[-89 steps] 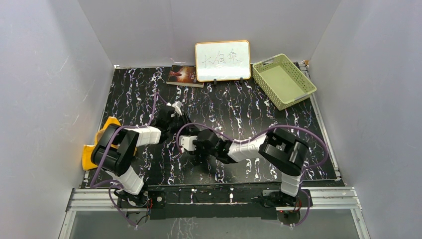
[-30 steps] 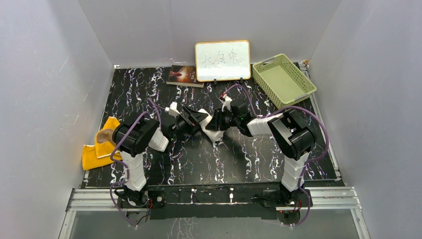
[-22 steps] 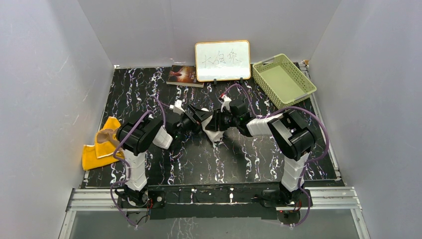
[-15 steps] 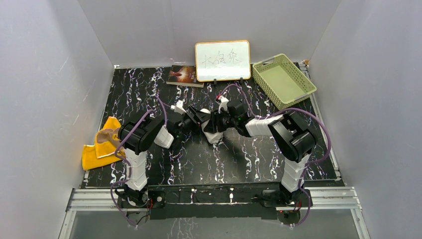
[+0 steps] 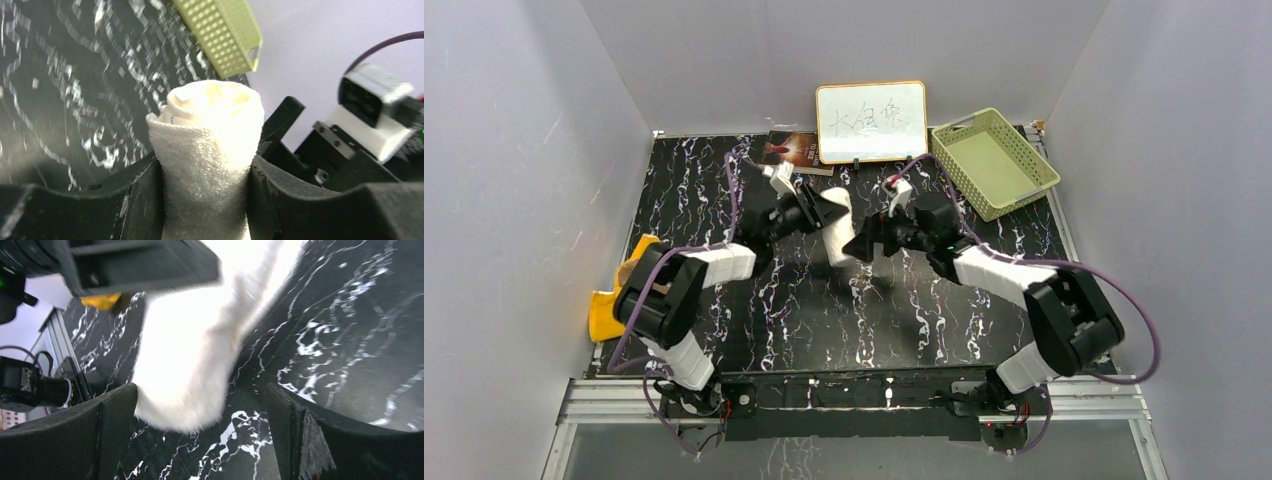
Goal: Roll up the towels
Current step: Pick up the towel at the center of the board, then place the towel in the bin.
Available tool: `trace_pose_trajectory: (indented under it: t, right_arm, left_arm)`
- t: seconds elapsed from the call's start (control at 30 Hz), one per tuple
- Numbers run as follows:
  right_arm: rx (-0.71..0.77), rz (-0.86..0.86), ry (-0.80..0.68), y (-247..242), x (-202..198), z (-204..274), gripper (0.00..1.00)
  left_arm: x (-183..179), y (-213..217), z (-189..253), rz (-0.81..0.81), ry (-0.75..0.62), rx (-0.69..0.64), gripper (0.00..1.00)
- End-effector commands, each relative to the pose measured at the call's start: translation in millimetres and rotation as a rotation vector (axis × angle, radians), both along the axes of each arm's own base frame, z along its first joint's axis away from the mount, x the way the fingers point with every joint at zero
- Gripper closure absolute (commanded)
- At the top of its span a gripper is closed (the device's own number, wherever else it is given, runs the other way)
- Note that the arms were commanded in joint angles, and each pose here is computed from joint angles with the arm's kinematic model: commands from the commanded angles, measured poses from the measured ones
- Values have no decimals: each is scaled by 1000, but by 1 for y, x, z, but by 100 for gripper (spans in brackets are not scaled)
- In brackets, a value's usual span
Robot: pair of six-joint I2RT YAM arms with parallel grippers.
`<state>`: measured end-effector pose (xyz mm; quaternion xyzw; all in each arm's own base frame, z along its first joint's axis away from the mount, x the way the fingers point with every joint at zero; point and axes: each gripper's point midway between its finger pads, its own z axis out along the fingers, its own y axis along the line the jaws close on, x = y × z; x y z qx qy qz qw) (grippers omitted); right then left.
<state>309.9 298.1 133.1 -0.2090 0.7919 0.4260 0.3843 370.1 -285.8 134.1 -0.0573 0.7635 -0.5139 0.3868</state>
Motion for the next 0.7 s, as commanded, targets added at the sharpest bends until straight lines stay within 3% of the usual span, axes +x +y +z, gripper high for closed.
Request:
trace_pose_trajectory:
  t: [0.0,0.07,0.13,0.23,0.3,0.47,0.67]
  right_arm:
    - [100,-79,-92,-30,7,41,2]
    - [199,-128,-66,-37,12,58,2]
    - [333,-118,68,-39,13,74,2]
    - [516,142,45,-27,-8,115,2]
    - [629,257,-90,-27,-25,150,2]
    - [691,379,-267,-28,-40,167,2]
    - [692,464,-345,-14,-54,160,2]
  left_arm:
    - [-7,1,72,-176,-233,72,54]
    - [-13,-1,88,-241,-271,75,56]
    - [-22,-3,103,-311,-311,67,57]
    - [-34,-4,122,-404,-363,38,57]
    - [-40,0,136,-455,-388,4,57]
    - [-58,9,180,-571,-463,-116,56]
    - [-71,9,214,-629,-527,-213,53]
